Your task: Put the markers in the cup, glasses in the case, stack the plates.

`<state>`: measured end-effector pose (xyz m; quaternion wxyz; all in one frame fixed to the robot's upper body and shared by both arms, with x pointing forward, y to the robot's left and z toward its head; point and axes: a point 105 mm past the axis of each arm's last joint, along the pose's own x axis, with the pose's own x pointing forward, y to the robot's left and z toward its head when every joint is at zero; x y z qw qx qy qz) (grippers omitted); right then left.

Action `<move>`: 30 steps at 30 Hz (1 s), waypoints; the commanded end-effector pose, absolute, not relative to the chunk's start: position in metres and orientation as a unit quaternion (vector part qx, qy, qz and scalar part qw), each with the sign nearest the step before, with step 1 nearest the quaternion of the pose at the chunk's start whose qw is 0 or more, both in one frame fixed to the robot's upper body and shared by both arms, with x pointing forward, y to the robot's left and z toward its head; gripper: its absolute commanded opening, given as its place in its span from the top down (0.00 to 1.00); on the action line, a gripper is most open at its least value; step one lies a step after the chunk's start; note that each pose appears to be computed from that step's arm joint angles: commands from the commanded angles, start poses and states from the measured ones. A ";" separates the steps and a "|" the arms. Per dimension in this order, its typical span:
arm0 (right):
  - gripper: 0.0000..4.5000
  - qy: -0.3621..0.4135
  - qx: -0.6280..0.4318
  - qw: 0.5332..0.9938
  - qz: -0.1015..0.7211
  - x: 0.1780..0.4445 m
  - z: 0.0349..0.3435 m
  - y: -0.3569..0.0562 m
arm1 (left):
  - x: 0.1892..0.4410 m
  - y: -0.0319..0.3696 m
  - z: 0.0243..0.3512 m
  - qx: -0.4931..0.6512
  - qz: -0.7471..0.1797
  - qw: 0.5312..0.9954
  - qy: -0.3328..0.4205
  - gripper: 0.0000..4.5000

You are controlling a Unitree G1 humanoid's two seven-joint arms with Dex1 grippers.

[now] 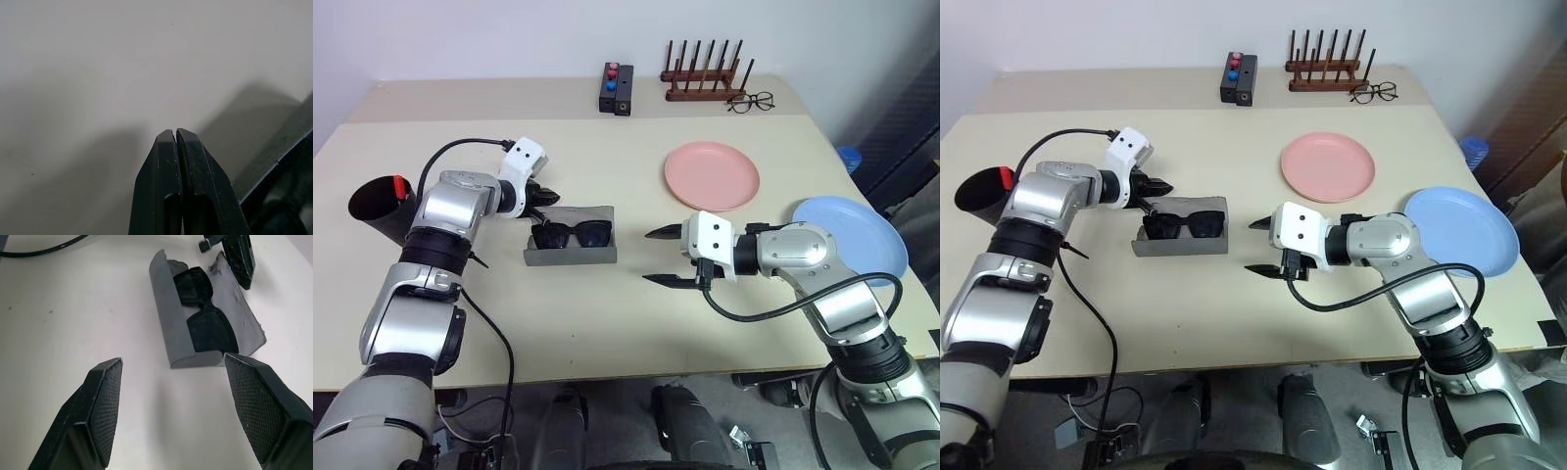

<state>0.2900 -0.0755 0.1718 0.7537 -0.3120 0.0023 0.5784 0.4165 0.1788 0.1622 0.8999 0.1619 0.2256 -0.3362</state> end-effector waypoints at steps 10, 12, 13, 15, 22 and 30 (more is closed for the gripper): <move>0.25 -0.028 -0.340 0.783 0.520 0.325 0.188 -0.076 | 0.334 0.175 0.150 0.206 -0.446 0.847 0.202 0.99; 0.25 -0.021 -0.347 0.801 0.488 0.341 0.187 -0.080 | 0.330 0.175 0.154 0.202 -0.439 0.860 0.167 0.99; 0.25 -0.020 -0.349 0.806 0.477 0.346 0.187 -0.081 | 0.330 0.174 0.158 0.198 -0.436 0.864 0.152 0.99; 0.25 -0.016 -0.355 0.813 0.461 0.353 0.187 -0.086 | 0.328 0.173 0.163 0.190 -0.429 0.873 0.134 0.99; 0.25 -0.006 -0.364 0.820 0.441 0.363 0.177 -0.095 | 0.334 0.174 0.180 0.114 -0.379 0.913 0.095 0.99; 0.25 -0.004 -0.355 0.827 0.437 0.362 0.172 -0.094 | 0.311 0.155 0.161 0.107 -0.433 0.884 0.137 0.99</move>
